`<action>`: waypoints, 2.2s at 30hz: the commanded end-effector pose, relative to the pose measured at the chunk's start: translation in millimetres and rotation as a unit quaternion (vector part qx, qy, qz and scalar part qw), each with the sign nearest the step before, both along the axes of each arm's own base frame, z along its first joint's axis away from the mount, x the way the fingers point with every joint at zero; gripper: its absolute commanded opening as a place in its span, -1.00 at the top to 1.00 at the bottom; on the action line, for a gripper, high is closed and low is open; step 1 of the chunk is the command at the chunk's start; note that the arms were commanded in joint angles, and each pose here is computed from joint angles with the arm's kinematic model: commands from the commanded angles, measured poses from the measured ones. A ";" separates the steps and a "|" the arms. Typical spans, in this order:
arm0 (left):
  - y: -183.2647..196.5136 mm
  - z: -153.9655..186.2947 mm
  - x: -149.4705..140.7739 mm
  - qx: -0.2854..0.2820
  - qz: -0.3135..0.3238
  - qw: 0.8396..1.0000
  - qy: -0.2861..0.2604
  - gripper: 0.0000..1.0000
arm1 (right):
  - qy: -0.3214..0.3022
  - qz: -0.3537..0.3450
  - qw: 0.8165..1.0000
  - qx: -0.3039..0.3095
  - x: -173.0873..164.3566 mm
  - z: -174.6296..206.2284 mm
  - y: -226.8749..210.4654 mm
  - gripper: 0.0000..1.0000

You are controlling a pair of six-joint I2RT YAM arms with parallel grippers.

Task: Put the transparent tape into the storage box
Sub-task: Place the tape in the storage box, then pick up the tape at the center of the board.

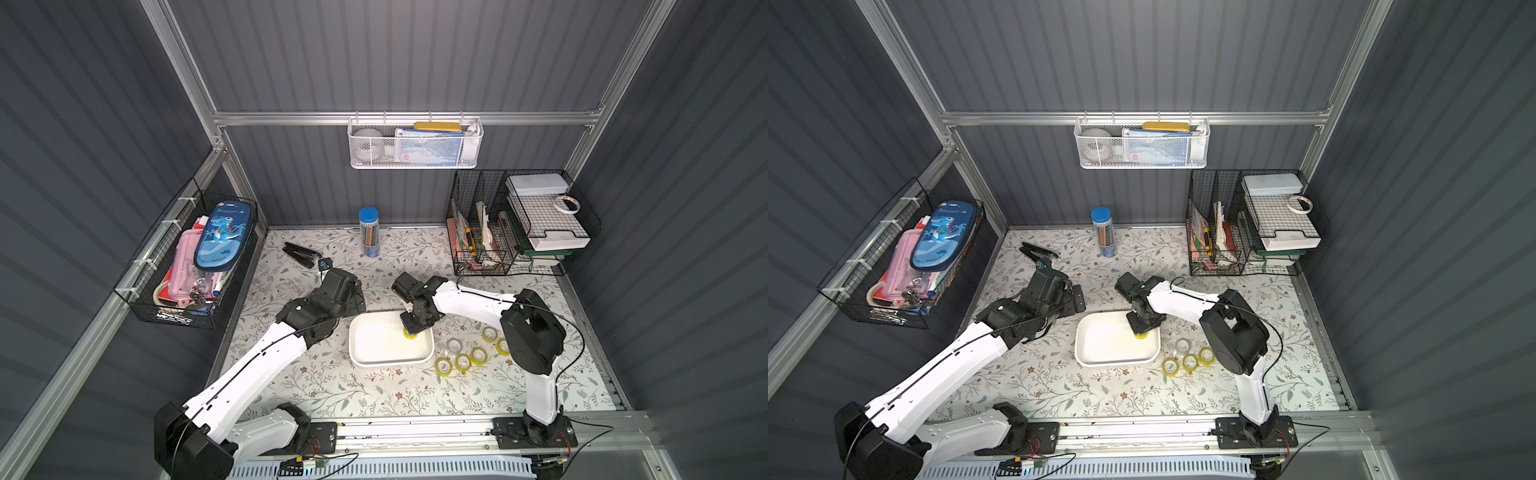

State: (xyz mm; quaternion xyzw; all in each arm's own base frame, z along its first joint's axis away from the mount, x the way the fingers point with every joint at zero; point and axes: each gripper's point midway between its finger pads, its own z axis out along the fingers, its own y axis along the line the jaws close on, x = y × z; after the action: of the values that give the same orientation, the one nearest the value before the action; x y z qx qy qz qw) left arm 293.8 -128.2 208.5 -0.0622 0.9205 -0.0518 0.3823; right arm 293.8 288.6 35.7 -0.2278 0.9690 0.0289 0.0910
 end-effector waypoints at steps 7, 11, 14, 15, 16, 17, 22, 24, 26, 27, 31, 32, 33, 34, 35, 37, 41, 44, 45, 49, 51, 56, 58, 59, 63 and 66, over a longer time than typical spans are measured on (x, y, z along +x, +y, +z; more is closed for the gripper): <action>-0.3 4.3 -1.6 -0.003 -0.004 1.000 -0.009 -0.95 | -0.036 -0.005 0.999 0.016 9.6 43.7 5.2 0.48; -1.0 11.2 0.7 0.002 -0.012 1.000 -0.021 -0.97 | -0.078 -0.032 0.996 0.015 17.8 85.2 -14.6 0.46; -7.8 12.5 5.0 0.012 -0.036 0.999 -0.023 -0.98 | -0.089 -0.077 0.993 0.017 20.0 106.9 -44.3 0.37; -11.2 11.8 7.3 0.011 -0.042 0.999 -0.021 -0.99 | -0.087 -0.096 0.991 0.019 19.6 111.2 -56.3 0.37; -14.4 10.6 8.8 0.011 -0.048 0.999 -0.019 -0.99 | -0.087 -0.112 0.990 0.023 17.9 117.7 -66.6 0.37; -18.5 10.3 10.6 0.008 -0.054 0.998 -0.018 -0.98 | -0.082 -0.134 0.987 0.026 16.6 120.4 -80.9 0.37; -37.8 4.8 19.7 -0.004 -0.087 0.996 -0.014 -0.99 | -0.039 -0.256 0.965 0.041 -5.4 111.5 -153.5 0.38; -47.3 1.0 23.7 -0.007 -0.100 0.995 -0.009 -0.98 | -0.020 -0.310 0.949 0.046 -19.1 98.2 -183.9 0.38; -56.0 -3.3 27.1 -0.007 -0.113 0.994 -0.003 -0.99 | -0.004 -0.357 0.932 0.057 -30.0 84.2 -206.8 0.32; -60.4 -5.3 28.9 -0.007 -0.118 0.993 0.001 -0.98 | 0.002 -0.379 0.923 0.063 -34.4 76.5 -216.8 0.27; -75.8 -14.2 33.9 -0.011 -0.138 0.990 0.013 -0.98 | 0.036 -0.450 0.890 0.067 -52.8 44.9 -246.0 0.20; -78.3 -15.1 35.1 -0.014 -0.140 0.990 0.014 -0.99 | 0.046 -0.466 0.881 0.071 -56.7 37.8 -251.3 0.20; -81.6 -16.4 35.8 -0.016 -0.144 0.989 0.016 -0.99 | 0.051 -0.480 0.873 0.072 -60.6 29.8 -256.5 0.20; -83.5 -18.0 36.6 -0.017 -0.146 0.989 0.017 -0.98 | 0.052 -0.488 0.868 0.075 -62.5 24.6 -259.2 0.20; -85.1 -19.6 36.8 -0.017 -0.148 0.989 0.020 -0.99 | 0.049 -0.496 0.863 0.081 -60.9 21.3 -261.7 0.20; -87.6 -21.4 37.6 -0.018 -0.151 0.988 0.022 -0.99 | 0.051 -0.505 0.858 0.079 -62.3 14.0 -265.1 0.19; -89.4 -23.2 37.7 -0.016 -0.154 0.988 0.027 -0.98 | 0.063 -0.511 0.854 0.069 -65.0 4.5 -269.0 0.20; -89.4 -23.5 38.6 -0.014 -0.154 0.988 0.028 -0.99 | 0.065 -0.517 0.851 0.061 -68.8 -0.1 -273.0 0.21; -89.7 -23.1 38.5 -0.014 -0.154 0.988 0.029 -0.98 | 0.064 -0.520 0.850 0.057 -70.0 -0.7 -275.1 0.22; -89.4 -23.8 38.5 -0.013 -0.154 0.987 0.030 -0.98 | 0.061 -0.528 0.846 0.046 -75.9 1.8 -282.1 0.24; -89.4 -24.6 38.2 -0.013 -0.154 0.987 0.031 -0.99 | 0.056 -0.531 0.844 0.048 -78.0 5.4 -284.3 0.24; -90.7 -26.6 39.3 -0.014 -0.155 0.987 0.031 -0.99 | 0.048 -0.536 0.841 0.050 -78.3 13.9 -285.8 0.25; -91.9 -28.6 39.6 -0.015 -0.156 0.987 0.032 -0.98 | 0.053 -0.539 0.840 0.045 -80.1 8.7 -286.7 0.25; -92.0 -28.3 39.9 -0.016 -0.156 0.987 0.032 -0.99 | 0.058 -0.540 0.838 0.044 -80.9 5.7 -285.9 0.25; -92.3 -26.6 40.5 -0.016 -0.156 0.987 0.030 -0.99 | 0.065 -0.544 0.836 0.044 -82.0 -6.3 -284.9 0.25; -91.9 -24.1 40.7 -0.016 -0.155 0.987 0.029 -0.98 | 0.070 -0.546 0.834 0.039 -83.2 -11.7 -285.6 0.25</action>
State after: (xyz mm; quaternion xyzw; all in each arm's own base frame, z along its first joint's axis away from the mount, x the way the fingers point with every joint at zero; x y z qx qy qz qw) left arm 331.8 -214.1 175.9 0.0617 0.9326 -0.1171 0.3359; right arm 213.9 6.4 30.0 0.3339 0.9411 0.0372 0.0387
